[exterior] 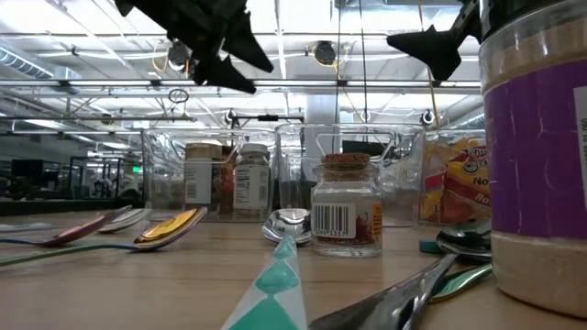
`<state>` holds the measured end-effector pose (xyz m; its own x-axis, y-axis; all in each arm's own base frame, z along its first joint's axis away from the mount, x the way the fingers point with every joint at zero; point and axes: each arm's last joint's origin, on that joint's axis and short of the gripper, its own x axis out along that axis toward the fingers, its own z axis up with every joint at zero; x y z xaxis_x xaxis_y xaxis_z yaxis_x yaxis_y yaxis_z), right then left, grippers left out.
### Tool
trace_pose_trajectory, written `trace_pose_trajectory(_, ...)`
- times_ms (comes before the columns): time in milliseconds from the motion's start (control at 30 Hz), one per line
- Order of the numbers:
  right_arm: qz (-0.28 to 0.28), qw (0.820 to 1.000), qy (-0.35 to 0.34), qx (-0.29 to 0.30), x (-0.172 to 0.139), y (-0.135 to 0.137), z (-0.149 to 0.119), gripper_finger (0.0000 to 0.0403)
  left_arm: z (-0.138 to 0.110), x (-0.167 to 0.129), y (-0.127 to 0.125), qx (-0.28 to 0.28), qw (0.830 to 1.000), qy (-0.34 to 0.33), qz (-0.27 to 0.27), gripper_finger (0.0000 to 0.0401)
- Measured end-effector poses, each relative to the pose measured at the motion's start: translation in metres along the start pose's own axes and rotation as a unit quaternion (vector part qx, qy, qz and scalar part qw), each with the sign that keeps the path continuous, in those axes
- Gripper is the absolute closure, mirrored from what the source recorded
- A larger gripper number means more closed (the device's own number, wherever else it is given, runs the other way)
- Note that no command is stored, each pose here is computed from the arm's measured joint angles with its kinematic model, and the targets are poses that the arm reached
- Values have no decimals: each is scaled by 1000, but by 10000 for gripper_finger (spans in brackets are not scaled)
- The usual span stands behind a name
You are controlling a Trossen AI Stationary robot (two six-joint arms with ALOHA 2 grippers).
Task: Pick & Place Food Item
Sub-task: Put the orange seasoning bottle into the left transparent bin
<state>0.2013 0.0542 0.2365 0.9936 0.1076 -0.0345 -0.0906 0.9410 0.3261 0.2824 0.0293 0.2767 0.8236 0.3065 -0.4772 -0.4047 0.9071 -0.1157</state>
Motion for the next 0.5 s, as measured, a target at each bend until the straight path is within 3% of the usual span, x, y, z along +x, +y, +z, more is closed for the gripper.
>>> trace_pose_trajectory(200,-2,998,26,49,0,-1,-5,33,-11,4,-7,24,999,-42,-23,36)
trace_pose_trajectory(367,43,990,80,104,-1,2,-12,33,-26,1,-4,19,996,-74,-35,37)
trace_pose_trajectory(500,97,985,101,101,-1,6,-13,33,-33,-4,-1,11,995,-87,-39,40)
